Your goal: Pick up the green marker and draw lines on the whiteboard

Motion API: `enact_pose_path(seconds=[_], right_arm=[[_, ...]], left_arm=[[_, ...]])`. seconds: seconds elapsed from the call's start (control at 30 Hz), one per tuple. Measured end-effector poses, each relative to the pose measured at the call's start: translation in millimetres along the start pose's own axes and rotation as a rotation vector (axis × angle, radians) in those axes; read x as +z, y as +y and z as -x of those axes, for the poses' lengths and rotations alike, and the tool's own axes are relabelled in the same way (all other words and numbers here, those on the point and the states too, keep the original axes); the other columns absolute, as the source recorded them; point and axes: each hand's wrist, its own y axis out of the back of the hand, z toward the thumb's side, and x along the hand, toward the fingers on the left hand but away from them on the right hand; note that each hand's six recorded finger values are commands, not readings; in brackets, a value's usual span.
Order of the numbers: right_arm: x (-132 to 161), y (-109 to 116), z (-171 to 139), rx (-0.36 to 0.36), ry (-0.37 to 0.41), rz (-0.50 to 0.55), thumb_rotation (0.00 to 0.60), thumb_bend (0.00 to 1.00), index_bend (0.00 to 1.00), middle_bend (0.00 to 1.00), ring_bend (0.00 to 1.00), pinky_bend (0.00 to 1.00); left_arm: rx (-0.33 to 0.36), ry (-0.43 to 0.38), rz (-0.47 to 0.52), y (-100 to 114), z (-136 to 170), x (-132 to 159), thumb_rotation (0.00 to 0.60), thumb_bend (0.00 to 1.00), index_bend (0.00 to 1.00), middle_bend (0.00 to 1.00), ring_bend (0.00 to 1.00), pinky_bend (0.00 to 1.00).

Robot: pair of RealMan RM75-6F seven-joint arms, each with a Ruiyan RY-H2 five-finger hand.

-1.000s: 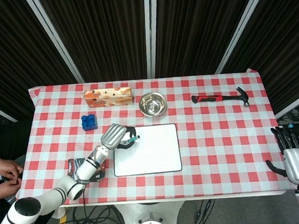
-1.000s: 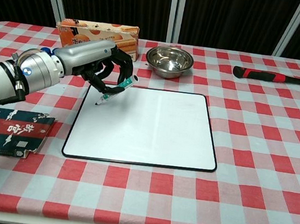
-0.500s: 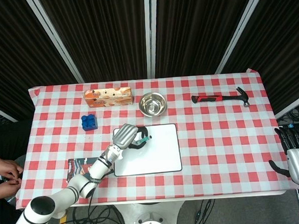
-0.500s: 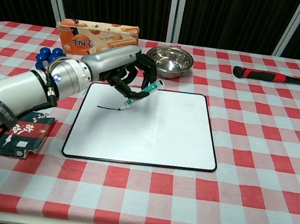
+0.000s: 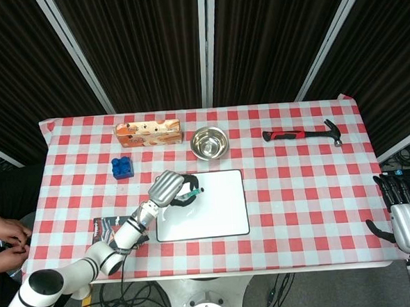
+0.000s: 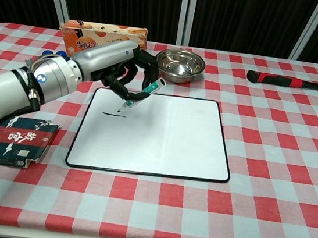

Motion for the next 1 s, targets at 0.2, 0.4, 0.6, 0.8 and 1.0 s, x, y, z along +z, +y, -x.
enact_pose_path(seconds=[0.2,0.4,0.6,0.8,1.0], right_arm=[[3,0,0,-0.001,0.006,-0.004,0.600,0.14,0.00,0.07,0.00,0.00],[5,0,1,0.002,0.006,-0.007,0.600,0.14,0.00,0.07,0.00,0.00],[2,0,1,0.003,-0.007,-0.010,0.600,0.14,0.00,0.07,0.00,0.00],[-2,0,0,0.006,-0.019,-0.008,0.600,0.14,0.00,0.07,0.00,0.00],[-10,0,-3,0.007,-0.038,-0.005,0.600,0.14,0.00,0.07,0.00,0.00]], left_arm=[[-0.010,0.037,-0.007,-3,12,-13,0.600,0.45,0.56,0.62,0.76,1.00],[-0.017,0.042,-0.001,-6,12,-14,0.600,0.45,0.56,0.62,0.76,1.00],[-0.027,0.041,0.004,-12,7,-11,0.600,0.45,0.56,0.62,0.76,1.00],[-0.037,0.018,0.016,-20,-3,0,0.600,0.45,0.56,0.62,0.76,1.00],[-0.047,-0.016,0.015,-27,-16,16,0.600,0.45,0.56,0.62,0.76,1.00]])
